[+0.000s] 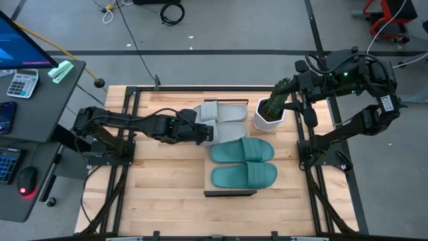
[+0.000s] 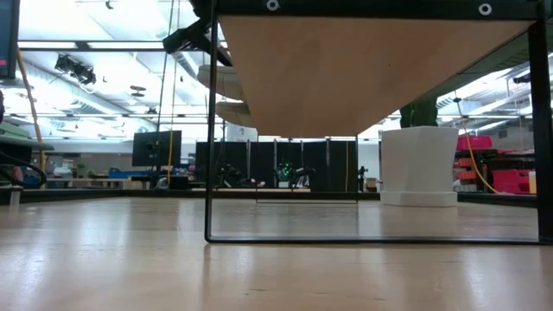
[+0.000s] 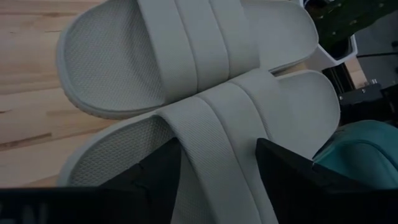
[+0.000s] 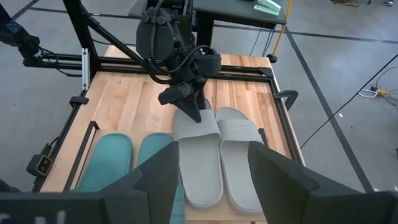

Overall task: Pick and place slides into the shelf
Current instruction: Put the gray slide on the shelf

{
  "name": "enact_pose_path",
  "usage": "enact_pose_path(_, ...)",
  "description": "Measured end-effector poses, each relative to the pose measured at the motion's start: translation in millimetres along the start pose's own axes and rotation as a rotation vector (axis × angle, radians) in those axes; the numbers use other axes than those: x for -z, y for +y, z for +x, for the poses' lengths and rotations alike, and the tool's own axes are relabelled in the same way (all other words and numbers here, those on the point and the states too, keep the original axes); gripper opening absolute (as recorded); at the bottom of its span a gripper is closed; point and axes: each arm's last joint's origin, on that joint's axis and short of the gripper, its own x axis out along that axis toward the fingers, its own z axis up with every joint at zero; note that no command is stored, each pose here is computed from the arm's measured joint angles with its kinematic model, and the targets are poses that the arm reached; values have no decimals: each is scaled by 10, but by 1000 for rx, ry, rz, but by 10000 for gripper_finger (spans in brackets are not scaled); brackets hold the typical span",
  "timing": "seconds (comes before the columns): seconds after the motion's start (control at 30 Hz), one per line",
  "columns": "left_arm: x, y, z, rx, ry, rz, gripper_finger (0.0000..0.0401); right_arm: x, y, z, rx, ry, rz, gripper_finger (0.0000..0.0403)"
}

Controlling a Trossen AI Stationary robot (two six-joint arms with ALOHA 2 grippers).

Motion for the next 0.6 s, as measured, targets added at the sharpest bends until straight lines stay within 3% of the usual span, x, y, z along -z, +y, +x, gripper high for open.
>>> enact_pose_path(0.6, 16, 24, 1, -16, 39, 25, 282, 1, 0, 0, 0, 1, 16, 199)
